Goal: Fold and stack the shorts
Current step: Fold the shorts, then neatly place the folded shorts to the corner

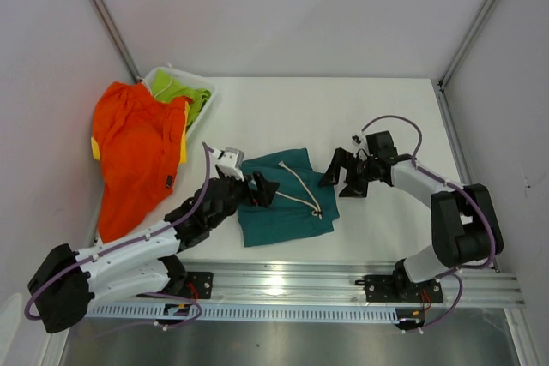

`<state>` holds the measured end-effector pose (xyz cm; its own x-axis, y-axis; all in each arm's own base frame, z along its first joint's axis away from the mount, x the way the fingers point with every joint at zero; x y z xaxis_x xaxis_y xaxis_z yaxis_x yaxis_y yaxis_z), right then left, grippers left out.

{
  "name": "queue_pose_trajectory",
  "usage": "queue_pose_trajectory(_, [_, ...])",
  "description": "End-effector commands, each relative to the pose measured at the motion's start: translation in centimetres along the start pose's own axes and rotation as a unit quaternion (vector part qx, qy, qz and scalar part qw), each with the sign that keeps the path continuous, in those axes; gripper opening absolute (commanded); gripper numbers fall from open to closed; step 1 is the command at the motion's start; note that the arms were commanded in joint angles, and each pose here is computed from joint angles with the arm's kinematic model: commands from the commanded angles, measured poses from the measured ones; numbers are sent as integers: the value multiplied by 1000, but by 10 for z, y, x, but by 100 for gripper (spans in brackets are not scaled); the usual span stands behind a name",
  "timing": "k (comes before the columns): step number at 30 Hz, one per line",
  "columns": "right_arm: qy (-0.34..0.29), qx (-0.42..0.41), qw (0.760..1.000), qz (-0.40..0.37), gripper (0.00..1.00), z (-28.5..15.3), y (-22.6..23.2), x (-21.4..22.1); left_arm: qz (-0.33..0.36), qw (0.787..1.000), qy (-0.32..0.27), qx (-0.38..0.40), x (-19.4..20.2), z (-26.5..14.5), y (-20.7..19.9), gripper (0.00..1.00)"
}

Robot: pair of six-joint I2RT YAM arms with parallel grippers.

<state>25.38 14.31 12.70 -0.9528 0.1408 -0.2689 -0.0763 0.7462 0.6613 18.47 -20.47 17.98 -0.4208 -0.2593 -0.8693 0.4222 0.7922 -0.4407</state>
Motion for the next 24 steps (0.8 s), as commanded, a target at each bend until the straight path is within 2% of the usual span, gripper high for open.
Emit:
queue_pose_trajectory(1, [3,-33,999,-20,100,13,-4,3,-25,999,26,-24,2,-5,10,99])
queue_pose_trajectory(7, [27,-58,998,-27,99,32,-7,17,-63,994,85,-36,32,-9,21,99])
queue_pose_trajectory(11, [35,-84,995,-38,99,43,-2,24,-97,990,101,-27,52,-7,24,99])
queue_pose_trajectory(16, [49,-113,992,-37,97,65,-4,36,-99,983,137,-78,76,-6,40,99])
queue_pose_trajectory(24, [71,-131,987,-54,88,92,9,52,-81,980,157,-89,98,-5,54,99])
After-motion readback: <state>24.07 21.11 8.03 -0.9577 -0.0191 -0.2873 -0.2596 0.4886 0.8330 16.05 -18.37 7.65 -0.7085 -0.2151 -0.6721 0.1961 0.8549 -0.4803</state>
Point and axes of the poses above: each gripper's point midway between its finger pads, its own z axis out along the fingers, its own y axis along the line the jaws close on, x = y × z, the point moved 7 cm from there along -z, back along the fingers, and after that the axes turned 3 degrees about -z, right-handed, at the moved point
